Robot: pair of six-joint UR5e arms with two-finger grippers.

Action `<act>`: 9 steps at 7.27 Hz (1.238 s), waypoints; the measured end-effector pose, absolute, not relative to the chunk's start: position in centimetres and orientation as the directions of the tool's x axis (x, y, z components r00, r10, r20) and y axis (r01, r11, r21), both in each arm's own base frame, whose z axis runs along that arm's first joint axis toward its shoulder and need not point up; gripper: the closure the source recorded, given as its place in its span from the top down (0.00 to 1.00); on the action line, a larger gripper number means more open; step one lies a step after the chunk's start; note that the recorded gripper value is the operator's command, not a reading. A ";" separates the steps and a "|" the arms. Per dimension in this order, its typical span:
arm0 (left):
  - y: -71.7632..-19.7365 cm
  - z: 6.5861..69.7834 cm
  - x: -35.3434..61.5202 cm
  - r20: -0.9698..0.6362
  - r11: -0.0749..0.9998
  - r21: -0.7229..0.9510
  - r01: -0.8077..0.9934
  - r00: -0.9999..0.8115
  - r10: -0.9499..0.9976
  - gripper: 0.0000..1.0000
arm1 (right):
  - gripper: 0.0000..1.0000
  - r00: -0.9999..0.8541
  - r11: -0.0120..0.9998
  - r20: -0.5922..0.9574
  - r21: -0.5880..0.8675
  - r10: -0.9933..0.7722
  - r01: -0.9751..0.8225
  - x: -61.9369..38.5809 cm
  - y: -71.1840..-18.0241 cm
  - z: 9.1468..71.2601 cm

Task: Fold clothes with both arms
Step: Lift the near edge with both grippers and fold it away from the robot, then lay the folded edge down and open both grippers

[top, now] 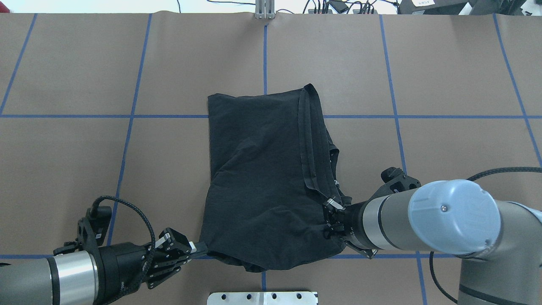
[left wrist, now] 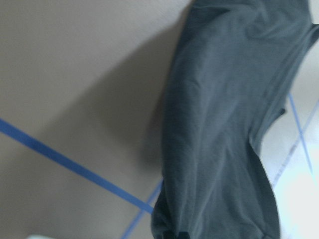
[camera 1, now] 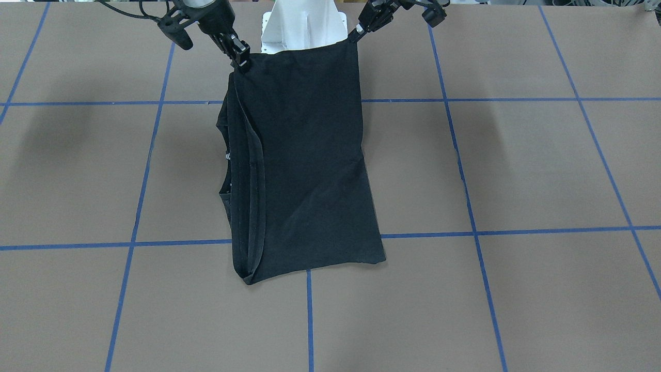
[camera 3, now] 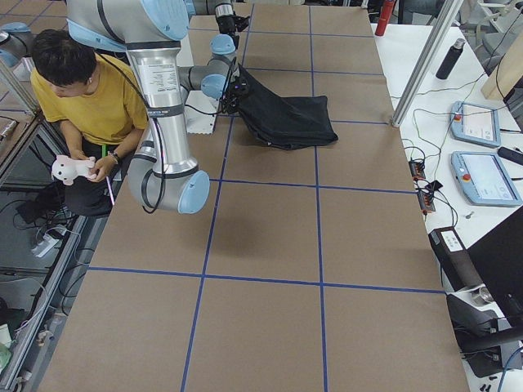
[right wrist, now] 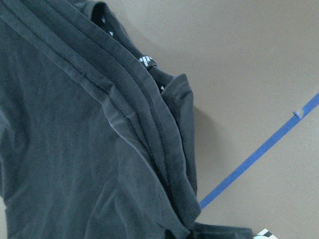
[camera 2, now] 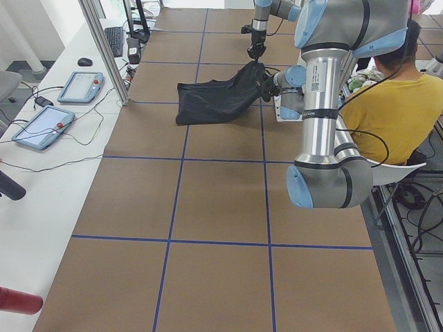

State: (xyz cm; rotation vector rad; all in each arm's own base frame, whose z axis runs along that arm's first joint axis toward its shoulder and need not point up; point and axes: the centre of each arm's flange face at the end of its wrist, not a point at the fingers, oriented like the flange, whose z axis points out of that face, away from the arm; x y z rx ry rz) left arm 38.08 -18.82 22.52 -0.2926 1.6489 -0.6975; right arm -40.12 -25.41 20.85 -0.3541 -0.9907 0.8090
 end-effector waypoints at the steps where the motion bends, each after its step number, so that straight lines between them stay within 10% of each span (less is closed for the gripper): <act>1: -21.1 22.0 37.8 -0.808 0.778 -0.586 0.226 -0.243 -0.537 0.00 | 0.00 0.270 0.652 0.605 -0.601 0.749 -0.463 -39.2 -27.3 20.8; 9: -42.2 26.8 44.7 -0.886 0.738 -0.452 0.501 -0.153 -0.439 0.00 | 0.00 0.365 0.657 0.551 -0.558 0.750 -0.507 -45.6 -48.6 21.9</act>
